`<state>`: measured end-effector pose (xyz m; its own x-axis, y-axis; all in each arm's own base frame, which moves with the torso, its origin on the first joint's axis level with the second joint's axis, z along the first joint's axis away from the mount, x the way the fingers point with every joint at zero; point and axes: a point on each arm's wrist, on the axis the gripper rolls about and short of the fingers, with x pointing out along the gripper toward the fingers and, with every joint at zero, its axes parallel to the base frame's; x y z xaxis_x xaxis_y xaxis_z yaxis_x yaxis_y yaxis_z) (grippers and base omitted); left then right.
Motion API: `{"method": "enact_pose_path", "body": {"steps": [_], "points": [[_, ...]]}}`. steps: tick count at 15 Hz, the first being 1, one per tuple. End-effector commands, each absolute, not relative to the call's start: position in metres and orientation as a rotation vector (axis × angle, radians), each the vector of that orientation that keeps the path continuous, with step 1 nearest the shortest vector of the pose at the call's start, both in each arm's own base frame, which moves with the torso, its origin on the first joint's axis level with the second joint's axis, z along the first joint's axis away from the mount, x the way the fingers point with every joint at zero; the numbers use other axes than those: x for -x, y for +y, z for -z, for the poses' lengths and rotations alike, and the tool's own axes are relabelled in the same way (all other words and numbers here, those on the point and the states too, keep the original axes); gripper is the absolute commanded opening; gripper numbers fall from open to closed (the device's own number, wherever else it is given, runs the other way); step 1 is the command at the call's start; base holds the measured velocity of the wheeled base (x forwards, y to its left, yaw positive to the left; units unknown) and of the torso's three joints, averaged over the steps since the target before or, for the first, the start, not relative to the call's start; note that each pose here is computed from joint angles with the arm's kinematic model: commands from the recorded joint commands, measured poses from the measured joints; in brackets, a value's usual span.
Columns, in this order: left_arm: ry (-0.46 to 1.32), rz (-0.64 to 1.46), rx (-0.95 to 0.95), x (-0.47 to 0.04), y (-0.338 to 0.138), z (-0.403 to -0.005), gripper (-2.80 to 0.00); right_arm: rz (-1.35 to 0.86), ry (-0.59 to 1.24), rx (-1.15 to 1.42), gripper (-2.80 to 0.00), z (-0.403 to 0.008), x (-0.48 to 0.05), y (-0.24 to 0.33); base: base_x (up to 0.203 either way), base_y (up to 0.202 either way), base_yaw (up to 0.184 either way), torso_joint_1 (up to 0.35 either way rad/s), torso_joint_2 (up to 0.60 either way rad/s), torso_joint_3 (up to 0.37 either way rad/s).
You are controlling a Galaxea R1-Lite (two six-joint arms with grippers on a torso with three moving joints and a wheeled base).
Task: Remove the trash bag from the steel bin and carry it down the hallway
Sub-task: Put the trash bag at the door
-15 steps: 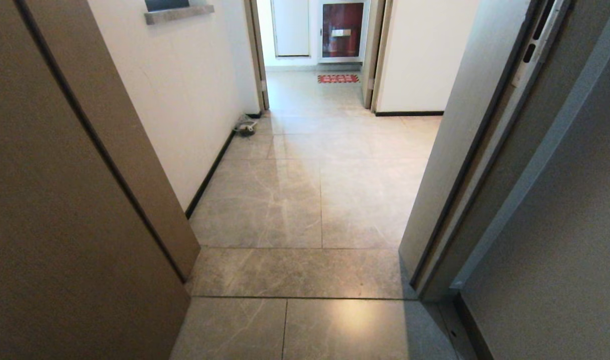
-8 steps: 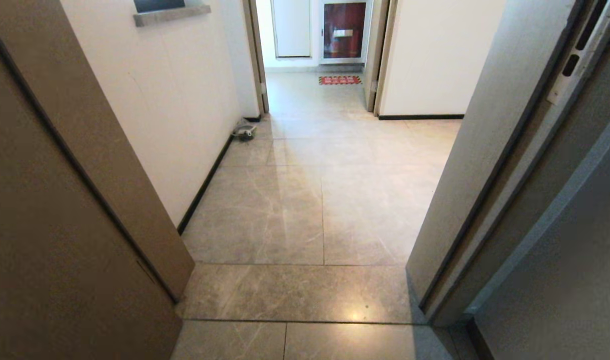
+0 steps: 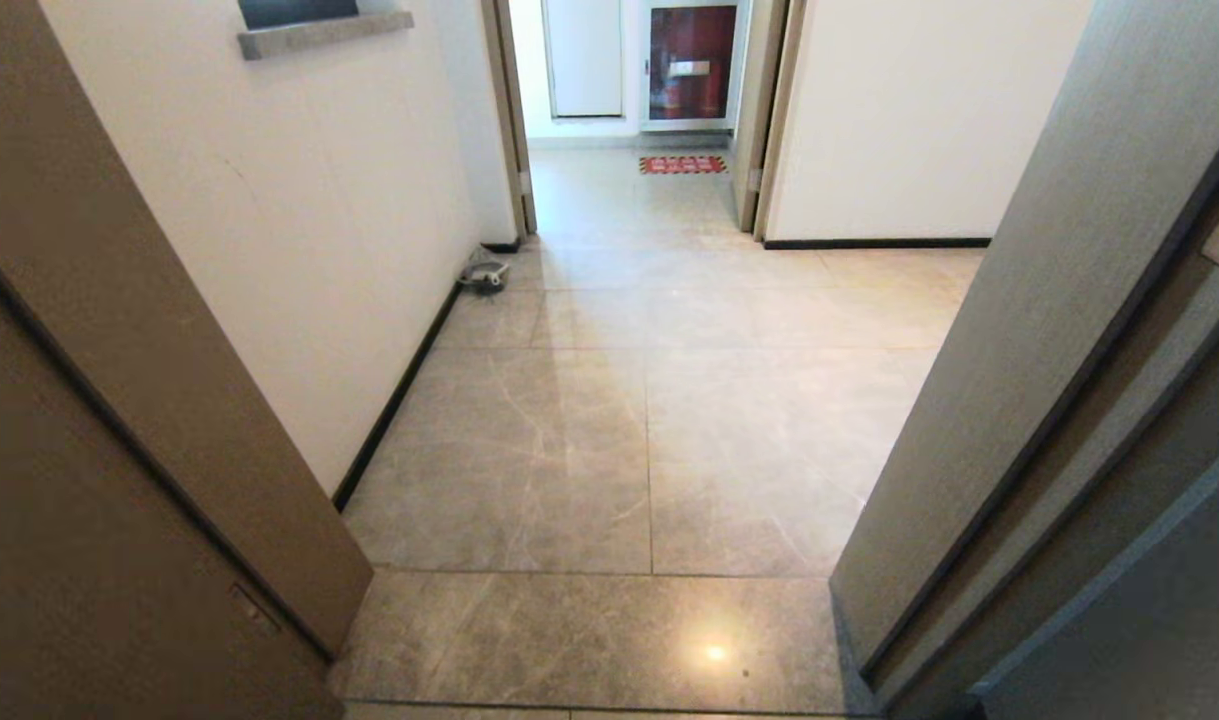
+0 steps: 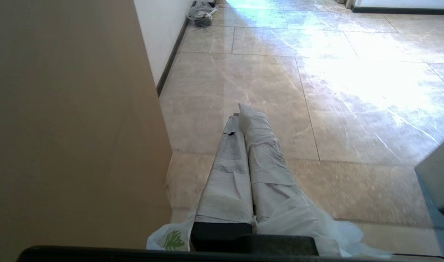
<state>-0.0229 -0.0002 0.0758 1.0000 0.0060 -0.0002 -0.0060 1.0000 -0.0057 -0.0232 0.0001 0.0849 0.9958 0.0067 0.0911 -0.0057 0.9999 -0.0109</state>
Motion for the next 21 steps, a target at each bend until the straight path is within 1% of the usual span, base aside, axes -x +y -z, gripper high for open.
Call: {"method": "enact_pose_path", "body": {"steps": [1, 11, 12, 21], "points": [[0.002, -0.006, 0.006, 0.0228, -0.0002, -0.0758, -2.8, -0.007, -0.054, 0.011, -2.8, -0.0742, 0.0202, 0.0001, 0.188, 0.0, 0.001, 0.002, 0.01, 0.0], [0.003, -0.003, -0.005, 0.0228, -0.0003, -0.0756, -2.8, -0.007, -0.054, 0.009, -2.8, -0.0744, 0.0202, 0.0001, 0.189, 0.0, 0.0, 0.003, 0.0, 0.003], [0.001, -0.003, -0.003, 0.0227, -0.0003, -0.0756, -2.8, -0.007, -0.055, 0.01, -2.8, -0.0746, 0.0203, 0.0001, 0.098, 0.0, -0.001, 0.002, 0.01, 0.002], [0.0, -0.002, -0.003, 0.0227, -0.0002, -0.0757, -2.8, -0.007, -0.055, 0.009, -2.8, -0.0747, 0.0203, 0.0001, 0.0, 0.0, 0.0, 0.0, 0.0, 0.0]]}}
